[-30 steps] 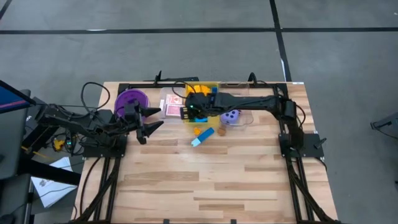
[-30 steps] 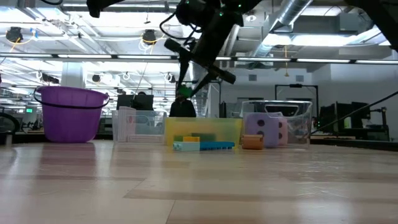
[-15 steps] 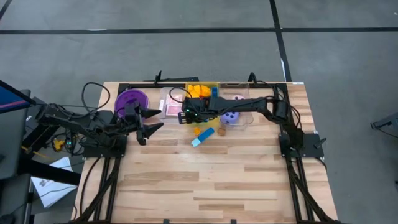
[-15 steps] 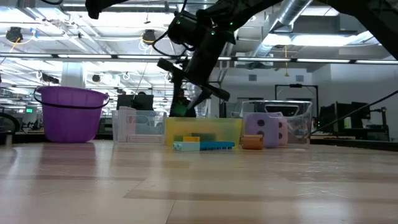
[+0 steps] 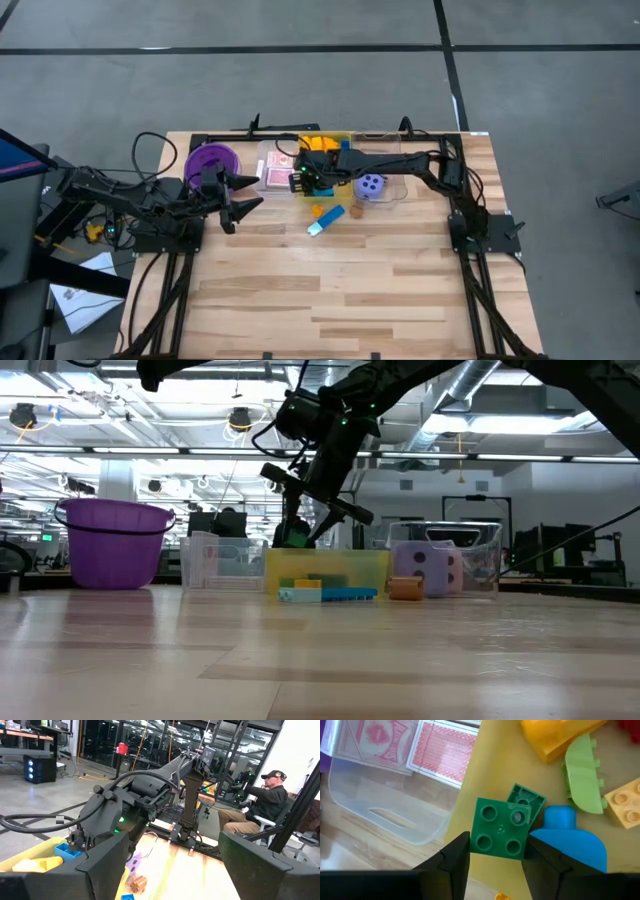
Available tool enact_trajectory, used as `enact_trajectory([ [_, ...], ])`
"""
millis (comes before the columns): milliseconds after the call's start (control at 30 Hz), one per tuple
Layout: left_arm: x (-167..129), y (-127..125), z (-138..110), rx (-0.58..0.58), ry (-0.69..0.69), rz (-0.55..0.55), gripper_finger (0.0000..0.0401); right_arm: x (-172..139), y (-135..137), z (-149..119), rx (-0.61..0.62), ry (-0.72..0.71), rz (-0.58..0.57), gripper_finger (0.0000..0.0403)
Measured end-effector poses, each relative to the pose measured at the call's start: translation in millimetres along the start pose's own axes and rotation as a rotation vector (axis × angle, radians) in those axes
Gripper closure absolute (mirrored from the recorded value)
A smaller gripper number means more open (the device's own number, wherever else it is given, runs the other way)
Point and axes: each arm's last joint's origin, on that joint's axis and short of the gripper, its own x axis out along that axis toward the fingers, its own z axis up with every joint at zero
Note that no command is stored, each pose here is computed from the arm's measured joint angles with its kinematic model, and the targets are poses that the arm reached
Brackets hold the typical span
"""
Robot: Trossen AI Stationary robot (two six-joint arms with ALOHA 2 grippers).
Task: Pick & Place Toys
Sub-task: Put the green gamepiece into the yellow bin
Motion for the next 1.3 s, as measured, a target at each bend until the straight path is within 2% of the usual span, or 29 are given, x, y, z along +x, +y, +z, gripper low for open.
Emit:
enact_trajectory([
  [267,0.0,-0.1,0.0,0.000,0.000,0.000,0.0096,0.3,-2.2,2.6,-0.039,-0.015,-0.016,0.0254],
  [700,0.0,-0.1,0.0,0.000,0.000,0.000,0.0096,1.1,-3.8,11.4,-0.066,-0.013,0.020,0.0254],
  [867,0.0,-0.1,0.0,0.000,0.000,0.000,0.0096,1.3,-6.1,13.4,-0.083,-0.033,-0.005,0.0254],
  [1300,0.0,0.0,0.0,0.004,0.000,0.000,0.0096,2.7,-9.2,14.7,-0.137,0.004,0.005,0.0254],
])
